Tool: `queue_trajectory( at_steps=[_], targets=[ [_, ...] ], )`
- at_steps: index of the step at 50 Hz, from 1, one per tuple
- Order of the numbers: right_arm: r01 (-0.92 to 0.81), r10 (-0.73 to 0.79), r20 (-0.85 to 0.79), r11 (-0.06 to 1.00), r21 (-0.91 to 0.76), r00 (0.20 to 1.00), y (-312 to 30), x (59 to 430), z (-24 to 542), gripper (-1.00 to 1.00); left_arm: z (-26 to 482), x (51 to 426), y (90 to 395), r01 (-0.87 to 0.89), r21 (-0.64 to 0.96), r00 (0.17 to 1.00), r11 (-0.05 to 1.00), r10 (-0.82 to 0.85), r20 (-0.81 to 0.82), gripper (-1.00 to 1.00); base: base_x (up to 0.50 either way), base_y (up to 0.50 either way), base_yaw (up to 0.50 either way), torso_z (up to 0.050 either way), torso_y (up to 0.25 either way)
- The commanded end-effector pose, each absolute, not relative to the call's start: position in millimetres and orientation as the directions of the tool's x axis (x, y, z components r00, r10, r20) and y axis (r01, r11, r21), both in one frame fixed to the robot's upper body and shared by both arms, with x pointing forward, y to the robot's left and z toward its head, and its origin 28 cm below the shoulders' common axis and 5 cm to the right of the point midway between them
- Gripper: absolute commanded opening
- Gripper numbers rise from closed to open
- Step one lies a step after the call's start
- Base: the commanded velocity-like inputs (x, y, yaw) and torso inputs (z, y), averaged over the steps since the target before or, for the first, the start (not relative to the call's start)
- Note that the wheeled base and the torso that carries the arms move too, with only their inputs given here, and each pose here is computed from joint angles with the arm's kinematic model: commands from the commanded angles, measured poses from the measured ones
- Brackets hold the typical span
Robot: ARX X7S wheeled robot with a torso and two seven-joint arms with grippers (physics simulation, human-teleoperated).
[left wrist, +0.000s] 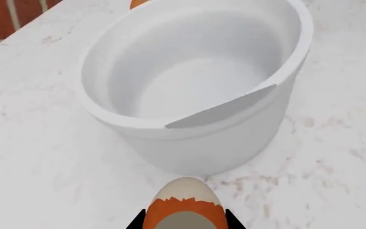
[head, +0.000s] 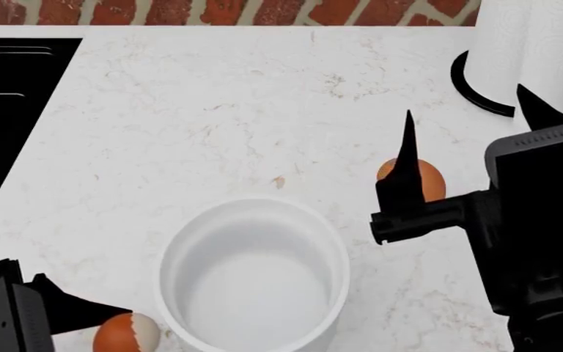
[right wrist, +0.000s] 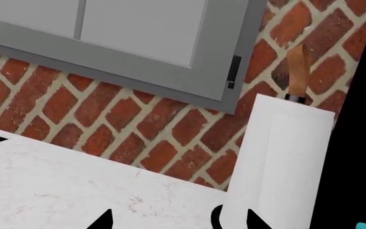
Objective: Place the eggs and milk next to the bowl.
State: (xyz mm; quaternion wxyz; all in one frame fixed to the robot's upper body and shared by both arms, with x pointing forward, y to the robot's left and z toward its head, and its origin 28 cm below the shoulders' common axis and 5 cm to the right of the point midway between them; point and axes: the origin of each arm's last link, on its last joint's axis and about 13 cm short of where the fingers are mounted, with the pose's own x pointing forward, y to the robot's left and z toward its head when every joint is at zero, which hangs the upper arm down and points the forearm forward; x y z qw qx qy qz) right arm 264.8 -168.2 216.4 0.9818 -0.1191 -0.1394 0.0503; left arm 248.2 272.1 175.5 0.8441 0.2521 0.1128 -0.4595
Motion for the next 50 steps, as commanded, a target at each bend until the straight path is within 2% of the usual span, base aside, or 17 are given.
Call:
queue_trajectory(
  at_steps=[1,36,37,50],
  targets=[
    [-0.060,0.126,0.280,0.970,-0.236,0.952,-170,266,218,1.00,174,255,269,0.839,0.311,0.541,0.446,-0.739,-0.402,-1.00,0.00,0.00,0.00,0.000,0.000],
    [-0.055,0.120,0.279,0.972,-0.230,0.953,-171,265,216,1.00,164,258,267,0.848,0.288,0.529,0.444,-0.731,-0.430,-1.00,0.00,0.00,0.00,0.000,-0.001],
    [-0.056,0.120,0.279,0.972,-0.229,0.953,-171,265,216,1.00,164,257,267,0.850,0.288,0.527,0.442,-0.730,-0.435,1.00,0.00,0.00,0.00,0.000,0.000],
    [-0.060,0.124,0.275,0.971,-0.230,0.953,-171,265,214,1.00,162,258,269,0.851,0.288,0.526,0.440,-0.724,-0.447,1.00,0.00,0.00,0.00,0.000,-0.001]
  ],
)
